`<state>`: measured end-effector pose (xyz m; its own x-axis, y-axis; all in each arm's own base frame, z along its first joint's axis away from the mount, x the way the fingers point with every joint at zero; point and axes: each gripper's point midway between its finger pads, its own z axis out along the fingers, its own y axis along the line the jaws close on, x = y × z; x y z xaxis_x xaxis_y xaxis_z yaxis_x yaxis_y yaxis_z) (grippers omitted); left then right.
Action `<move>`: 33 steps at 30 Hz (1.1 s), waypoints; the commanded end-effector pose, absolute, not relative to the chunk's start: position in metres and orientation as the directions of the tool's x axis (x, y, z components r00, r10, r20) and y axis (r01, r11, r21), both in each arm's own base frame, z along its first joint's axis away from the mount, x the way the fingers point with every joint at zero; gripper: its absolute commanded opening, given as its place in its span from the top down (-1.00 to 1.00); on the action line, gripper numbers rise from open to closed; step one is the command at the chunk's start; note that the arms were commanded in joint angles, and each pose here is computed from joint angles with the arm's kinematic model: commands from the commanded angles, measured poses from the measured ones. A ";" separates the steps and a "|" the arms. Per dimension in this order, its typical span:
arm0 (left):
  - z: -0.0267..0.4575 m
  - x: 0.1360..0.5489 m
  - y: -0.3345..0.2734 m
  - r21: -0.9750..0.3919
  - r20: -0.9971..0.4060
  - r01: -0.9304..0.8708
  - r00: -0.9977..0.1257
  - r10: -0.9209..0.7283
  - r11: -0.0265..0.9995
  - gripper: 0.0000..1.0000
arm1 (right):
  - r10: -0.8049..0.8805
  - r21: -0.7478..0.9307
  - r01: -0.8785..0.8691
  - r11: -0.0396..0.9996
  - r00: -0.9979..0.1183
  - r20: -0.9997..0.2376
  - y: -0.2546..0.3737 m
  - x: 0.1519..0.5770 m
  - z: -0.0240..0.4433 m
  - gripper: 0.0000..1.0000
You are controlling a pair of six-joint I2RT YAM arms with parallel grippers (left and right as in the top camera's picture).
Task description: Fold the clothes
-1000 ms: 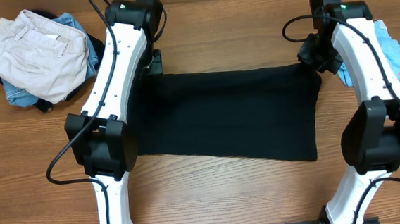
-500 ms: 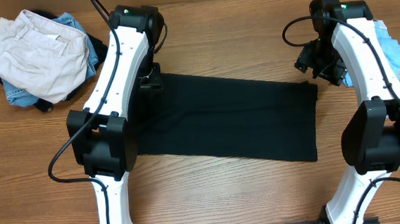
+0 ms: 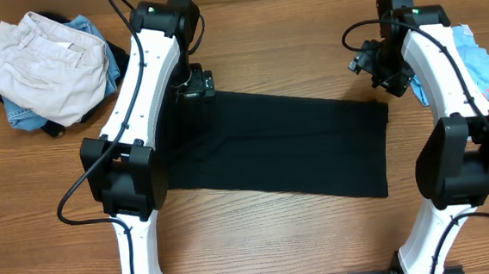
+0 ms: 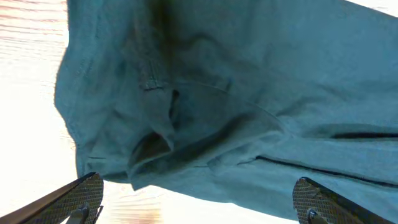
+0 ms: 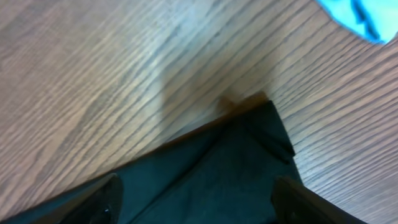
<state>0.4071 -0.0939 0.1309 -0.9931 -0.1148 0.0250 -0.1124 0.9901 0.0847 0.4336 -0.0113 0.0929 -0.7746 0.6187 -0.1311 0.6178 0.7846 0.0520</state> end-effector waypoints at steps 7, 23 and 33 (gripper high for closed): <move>0.140 0.407 -0.102 0.049 0.014 -0.118 -0.993 -0.118 0.992 -1.00 | 0.646 -0.080 0.645 0.760 -0.763 -0.020 -0.027 0.416 0.038 -0.60; 0.140 0.407 -0.102 0.049 0.014 -0.110 -0.994 -0.111 0.993 -1.00 | 0.653 -0.204 0.634 0.746 -0.757 0.032 -0.041 0.393 0.024 0.34; 0.140 0.408 -0.102 0.050 0.007 -0.099 -0.995 -0.099 0.994 -1.00 | 0.666 -0.279 0.626 0.728 -0.742 0.074 -0.045 0.367 0.060 0.92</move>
